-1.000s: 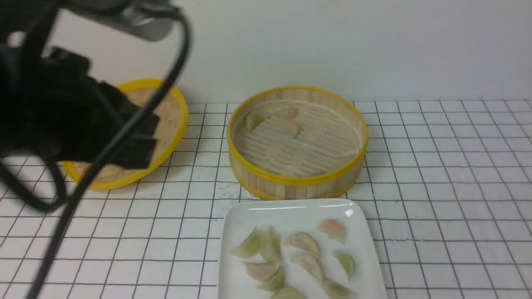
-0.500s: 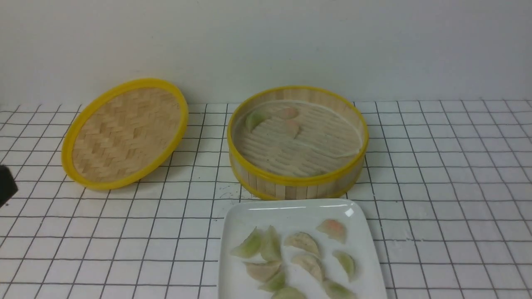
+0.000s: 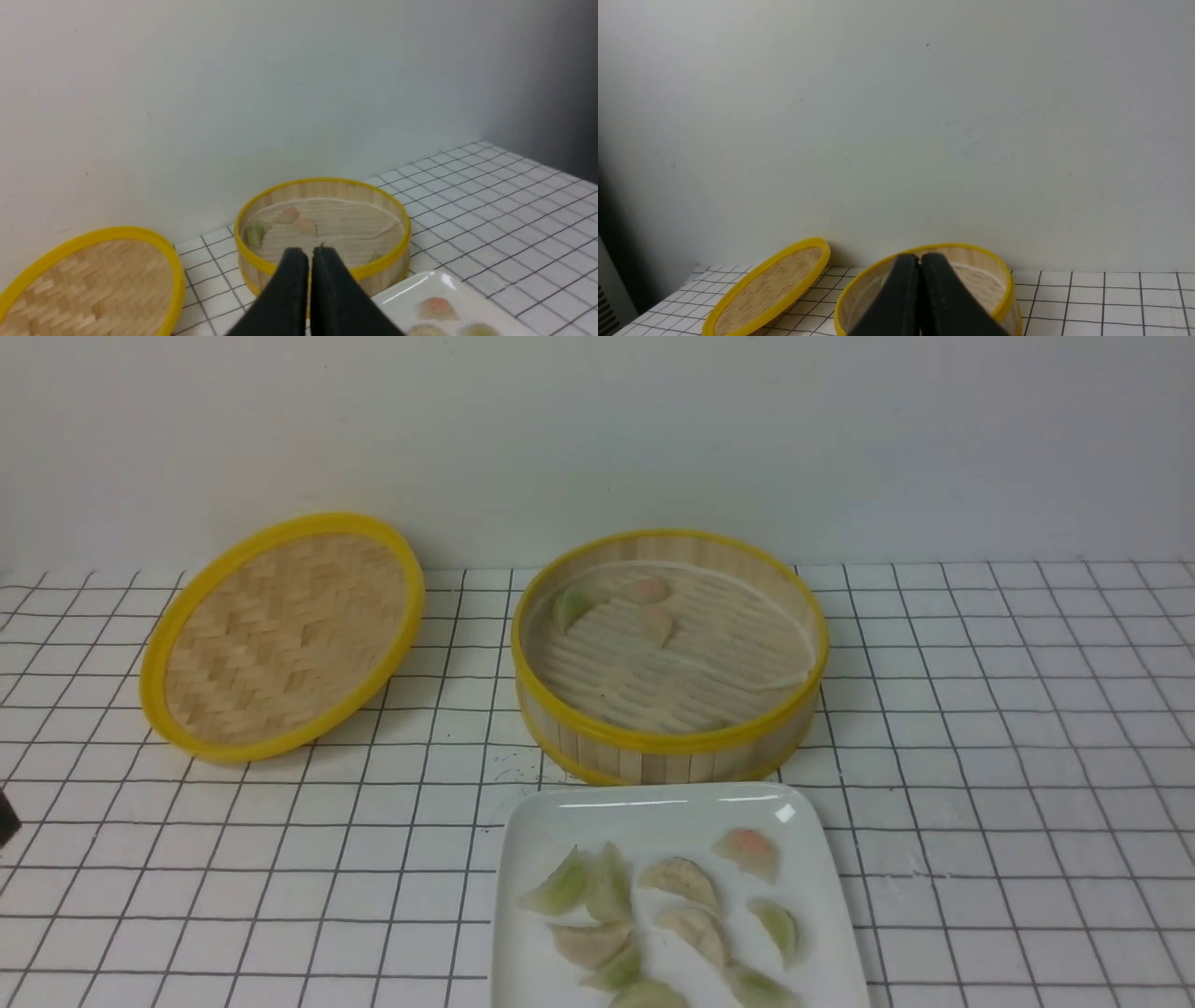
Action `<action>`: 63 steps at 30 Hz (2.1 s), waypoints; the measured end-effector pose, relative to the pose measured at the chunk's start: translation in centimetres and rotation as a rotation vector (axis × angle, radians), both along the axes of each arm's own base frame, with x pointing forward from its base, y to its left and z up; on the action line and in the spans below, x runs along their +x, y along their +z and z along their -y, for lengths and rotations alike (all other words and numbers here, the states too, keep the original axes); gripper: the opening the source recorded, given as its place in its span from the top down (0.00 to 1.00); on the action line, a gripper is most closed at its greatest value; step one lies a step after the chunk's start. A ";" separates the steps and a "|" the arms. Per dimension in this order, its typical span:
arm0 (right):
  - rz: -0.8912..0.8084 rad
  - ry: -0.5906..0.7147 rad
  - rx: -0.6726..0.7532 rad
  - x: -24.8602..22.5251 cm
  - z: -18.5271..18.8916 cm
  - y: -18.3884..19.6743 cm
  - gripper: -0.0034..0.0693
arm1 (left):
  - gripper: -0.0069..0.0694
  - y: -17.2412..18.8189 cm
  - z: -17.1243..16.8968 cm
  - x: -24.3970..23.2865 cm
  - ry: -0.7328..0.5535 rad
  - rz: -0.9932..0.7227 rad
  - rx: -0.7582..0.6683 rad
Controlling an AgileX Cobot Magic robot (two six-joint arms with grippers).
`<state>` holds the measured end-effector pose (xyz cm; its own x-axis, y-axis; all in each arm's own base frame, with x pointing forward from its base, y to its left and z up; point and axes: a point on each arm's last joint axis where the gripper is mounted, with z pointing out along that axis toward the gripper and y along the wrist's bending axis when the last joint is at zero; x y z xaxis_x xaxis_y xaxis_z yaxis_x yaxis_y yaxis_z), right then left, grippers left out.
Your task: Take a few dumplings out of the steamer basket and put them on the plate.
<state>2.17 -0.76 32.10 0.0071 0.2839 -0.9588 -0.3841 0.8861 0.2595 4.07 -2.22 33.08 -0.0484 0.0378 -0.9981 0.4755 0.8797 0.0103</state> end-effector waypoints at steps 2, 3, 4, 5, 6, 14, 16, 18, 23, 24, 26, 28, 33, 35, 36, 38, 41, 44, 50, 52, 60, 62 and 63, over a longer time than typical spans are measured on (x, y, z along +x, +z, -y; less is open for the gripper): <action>0.000 0.000 0.000 0.0 0.0 0.0 0.97 | 0.92 -2.3 -0.2 0.4 0.070 -0.022 0.009; 0.000 0.000 0.000 0.0 0.0 0.0 0.97 | 0.92 -3.4 -0.3 0.6 0.105 -0.031 0.011; 0.000 0.000 0.000 0.0 0.0 0.0 0.97 | 0.92 -4.5 -0.5 0.7 0.152 -0.041 0.014; 0.000 0.000 0.000 0.0 0.0 0.0 0.97 | 0.92 -6.0 -0.7 0.9 0.198 -0.058 0.018; 0.000 0.000 0.000 0.0 0.0 0.0 0.97 | 0.92 -7.3 -0.8 1.1 0.225 -0.079 0.027; 0.000 0.000 0.000 0.0 0.0 0.0 0.97 | 0.92 -15.5 -1.8 1.3 0.421 -0.203 0.057; 0.000 0.000 0.000 0.0 0.0 0.0 0.97 | 0.92 -16.1 -1.8 1.2 0.424 -0.244 0.069; 0.000 0.000 0.000 0.0 0.0 0.0 0.97 | 0.92 -16.1 -1.8 1.1 0.424 -0.247 0.070; 0.000 0.000 -0.001 0.0 0.0 0.0 0.97 | 0.92 -16.1 -1.8 1.1 0.424 -0.247 0.070; 0.000 0.000 -0.001 0.0 0.0 0.0 0.97 | 0.92 -16.1 -1.8 1.1 0.424 -0.247 0.070; 0.000 0.000 -0.001 0.0 0.0 0.0 0.97 | 0.92 -16.1 -1.8 1.1 0.424 -0.247 0.070; 0.000 0.000 -0.001 0.0 0.0 0.0 0.97 | 0.92 -16.1 -1.8 1.1 0.424 -0.247 0.070; 0.000 0.000 -0.001 0.0 0.0 0.0 0.97 | 0.92 -16.1 -1.8 1.1 0.424 -0.247 0.070; 0.000 0.000 -0.001 0.0 0.0 0.0 0.97 | 0.92 -16.1 -1.8 1.1 0.424 -0.247 0.070; 0.000 0.000 -0.001 0.0 0.0 0.0 0.97 | 0.92 -16.1 -1.8 1.1 0.424 -0.247 0.070; 0.000 0.000 -0.001 0.0 0.0 0.0 0.97 | 0.92 -16.1 -1.8 1.1 0.424 -0.247 0.070; 0.000 0.000 -0.001 0.0 0.0 0.0 0.97 | 0.92 -16.1 -1.8 1.1 0.424 -0.247 0.070; 0.001 0.000 -0.003 0.0 0.0 0.0 0.97 | 0.92 -16.1 -1.8 1.1 0.424 -0.247 0.070; 0.029 0.080 -0.043 -0.3 -0.7 0.1 0.97 | 0.92 -16.1 -1.8 1.1 0.424 -0.247 0.070; 0.087 0.124 -0.095 -0.6 -1.1 0.3 0.97 | 0.92 -16.1 -1.8 1.1 0.424 -0.247 0.070; 0.157 0.166 -0.127 -0.9 -1.5 0.7 0.97 | 0.92 -16.1 -1.8 1.1 0.424 -0.247 0.070; 0.152 0.139 -0.133 -0.8 -1.5 0.4 0.97 | 0.92 -16.1 -1.8 1.1 0.424 -0.247 0.070; 0.143 0.110 -0.140 -0.7 -1.5 0.0 0.97 | 0.92 -16.1 -1.8 1.1 0.424 -0.247 0.070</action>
